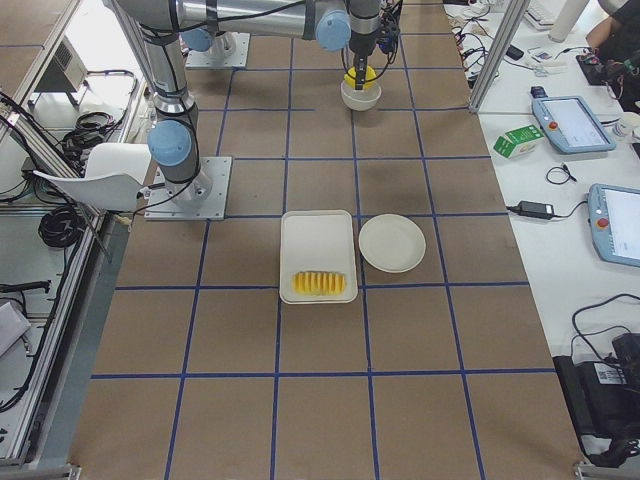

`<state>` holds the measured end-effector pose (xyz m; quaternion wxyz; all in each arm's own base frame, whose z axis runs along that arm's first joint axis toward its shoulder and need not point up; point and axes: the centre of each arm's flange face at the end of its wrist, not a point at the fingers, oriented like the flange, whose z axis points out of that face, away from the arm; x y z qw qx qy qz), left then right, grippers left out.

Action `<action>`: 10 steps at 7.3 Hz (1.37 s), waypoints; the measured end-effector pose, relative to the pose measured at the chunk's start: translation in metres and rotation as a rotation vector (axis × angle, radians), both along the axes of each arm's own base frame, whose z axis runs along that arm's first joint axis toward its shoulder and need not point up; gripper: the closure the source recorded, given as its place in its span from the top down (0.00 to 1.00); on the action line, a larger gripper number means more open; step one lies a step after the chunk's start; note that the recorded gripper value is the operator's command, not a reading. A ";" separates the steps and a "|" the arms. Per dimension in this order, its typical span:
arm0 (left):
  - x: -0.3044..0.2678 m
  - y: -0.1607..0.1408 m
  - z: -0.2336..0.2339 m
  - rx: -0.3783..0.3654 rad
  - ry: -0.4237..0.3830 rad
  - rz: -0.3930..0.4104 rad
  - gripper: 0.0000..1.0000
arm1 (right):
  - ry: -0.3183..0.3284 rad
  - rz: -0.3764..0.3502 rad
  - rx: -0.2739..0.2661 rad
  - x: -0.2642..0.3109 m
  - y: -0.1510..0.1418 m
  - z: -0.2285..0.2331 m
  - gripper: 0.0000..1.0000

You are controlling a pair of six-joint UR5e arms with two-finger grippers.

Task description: Place bowl and put lemon in it

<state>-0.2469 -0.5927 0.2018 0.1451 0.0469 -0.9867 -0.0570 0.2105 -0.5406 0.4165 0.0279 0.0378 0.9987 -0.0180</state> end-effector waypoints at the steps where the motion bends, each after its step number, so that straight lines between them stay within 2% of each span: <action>1: 0.003 -0.004 0.010 -0.023 -0.002 0.004 0.99 | 0.003 -0.002 -0.005 0.013 -0.006 -0.013 0.01; 3: 0.025 -0.017 0.065 -0.077 -0.049 0.015 0.98 | 0.004 0.022 -0.004 0.042 -0.014 -0.041 0.01; 4: 0.049 -0.021 0.108 -0.078 -0.104 -0.011 0.99 | 0.009 0.033 0.012 0.060 -0.016 -0.061 0.02; 5: 0.073 -0.019 0.155 -0.071 -0.165 -0.070 1.00 | 0.007 0.026 0.007 0.080 -0.018 -0.082 0.02; 6: 0.087 -0.010 0.198 -0.077 -0.214 -0.124 1.00 | -0.001 0.020 -0.015 0.104 -0.020 -0.101 0.02; 8: 0.096 0.019 0.273 -0.145 -0.253 -0.159 1.00 | -0.018 0.061 -0.089 0.155 -0.020 -0.142 0.06; 9: 0.098 0.036 0.297 -0.172 -0.261 -0.160 1.00 | -0.015 0.081 -0.124 0.168 -0.022 -0.158 0.07; 10: 0.100 0.047 0.305 -0.172 -0.265 -0.160 1.00 | -0.002 0.091 -0.136 0.172 -0.022 -0.170 0.11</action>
